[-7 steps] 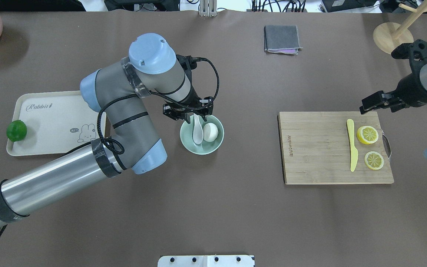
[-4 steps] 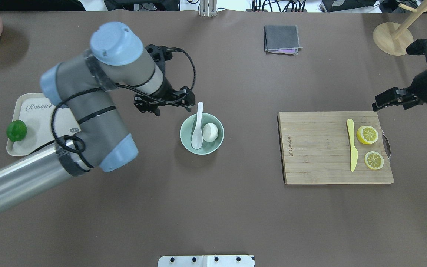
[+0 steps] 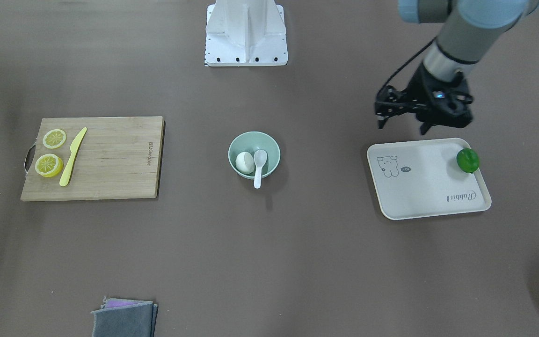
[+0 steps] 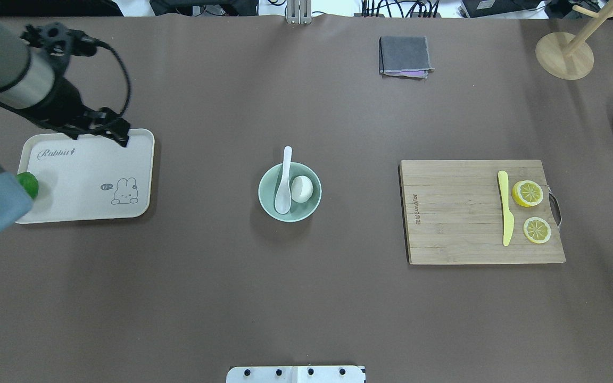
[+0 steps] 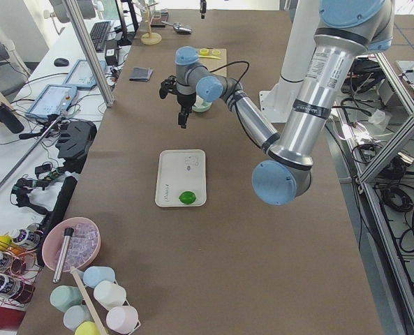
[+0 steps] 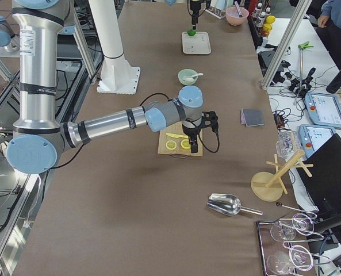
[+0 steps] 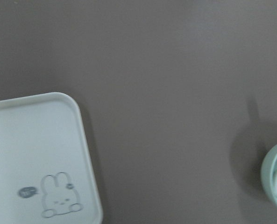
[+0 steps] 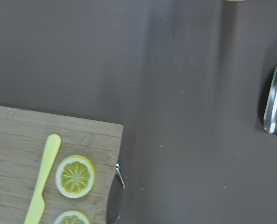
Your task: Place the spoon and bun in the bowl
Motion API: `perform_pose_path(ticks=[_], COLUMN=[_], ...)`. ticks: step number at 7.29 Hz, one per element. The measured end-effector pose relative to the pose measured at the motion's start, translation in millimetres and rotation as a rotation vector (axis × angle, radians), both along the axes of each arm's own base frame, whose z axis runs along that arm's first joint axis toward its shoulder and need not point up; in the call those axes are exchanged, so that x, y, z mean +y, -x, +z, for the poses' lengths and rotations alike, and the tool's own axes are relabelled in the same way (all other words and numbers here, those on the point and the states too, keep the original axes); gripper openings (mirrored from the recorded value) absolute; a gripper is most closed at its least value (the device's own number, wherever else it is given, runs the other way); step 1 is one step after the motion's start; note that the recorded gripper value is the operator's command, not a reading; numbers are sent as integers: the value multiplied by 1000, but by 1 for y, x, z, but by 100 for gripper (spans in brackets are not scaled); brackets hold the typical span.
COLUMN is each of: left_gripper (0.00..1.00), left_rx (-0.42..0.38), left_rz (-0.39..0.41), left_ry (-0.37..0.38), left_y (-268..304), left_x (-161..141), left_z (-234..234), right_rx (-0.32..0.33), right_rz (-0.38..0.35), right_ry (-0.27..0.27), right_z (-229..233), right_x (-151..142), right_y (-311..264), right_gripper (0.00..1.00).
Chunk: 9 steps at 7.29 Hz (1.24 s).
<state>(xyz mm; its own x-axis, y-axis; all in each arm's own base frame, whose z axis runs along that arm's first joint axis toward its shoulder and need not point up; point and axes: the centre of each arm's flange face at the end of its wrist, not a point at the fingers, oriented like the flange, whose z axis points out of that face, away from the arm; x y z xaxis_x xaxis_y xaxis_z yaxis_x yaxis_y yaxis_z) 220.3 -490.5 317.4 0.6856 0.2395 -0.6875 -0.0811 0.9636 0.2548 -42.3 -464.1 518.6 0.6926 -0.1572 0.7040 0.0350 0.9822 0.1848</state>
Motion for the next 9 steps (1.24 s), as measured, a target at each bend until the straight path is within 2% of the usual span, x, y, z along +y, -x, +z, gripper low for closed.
perform_pose_path(ticks=[2, 3, 4, 6, 9], left_gripper=[98, 98, 98, 98, 98], left_rx=[-127, -142, -126, -104, -101], left_rz=[83, 128, 139, 103, 71], left_ry=[-119, -133, -110, -49, -22], left_y=[135, 190, 228, 268, 284], left_x=[8, 23, 43, 74, 88], left_z=[92, 137, 177, 222, 236], right_rx=[35, 41, 46, 55, 62], right_rz=[-34, -26, -18, -12, -12], right_ry=[10, 25, 36, 45, 44], right_z=[22, 30, 35, 41, 43], right_x=[4, 6, 7, 5, -8], right_y=[-53, -69, -78, -82, -82], right_gripper=[100, 100, 100, 100, 100])
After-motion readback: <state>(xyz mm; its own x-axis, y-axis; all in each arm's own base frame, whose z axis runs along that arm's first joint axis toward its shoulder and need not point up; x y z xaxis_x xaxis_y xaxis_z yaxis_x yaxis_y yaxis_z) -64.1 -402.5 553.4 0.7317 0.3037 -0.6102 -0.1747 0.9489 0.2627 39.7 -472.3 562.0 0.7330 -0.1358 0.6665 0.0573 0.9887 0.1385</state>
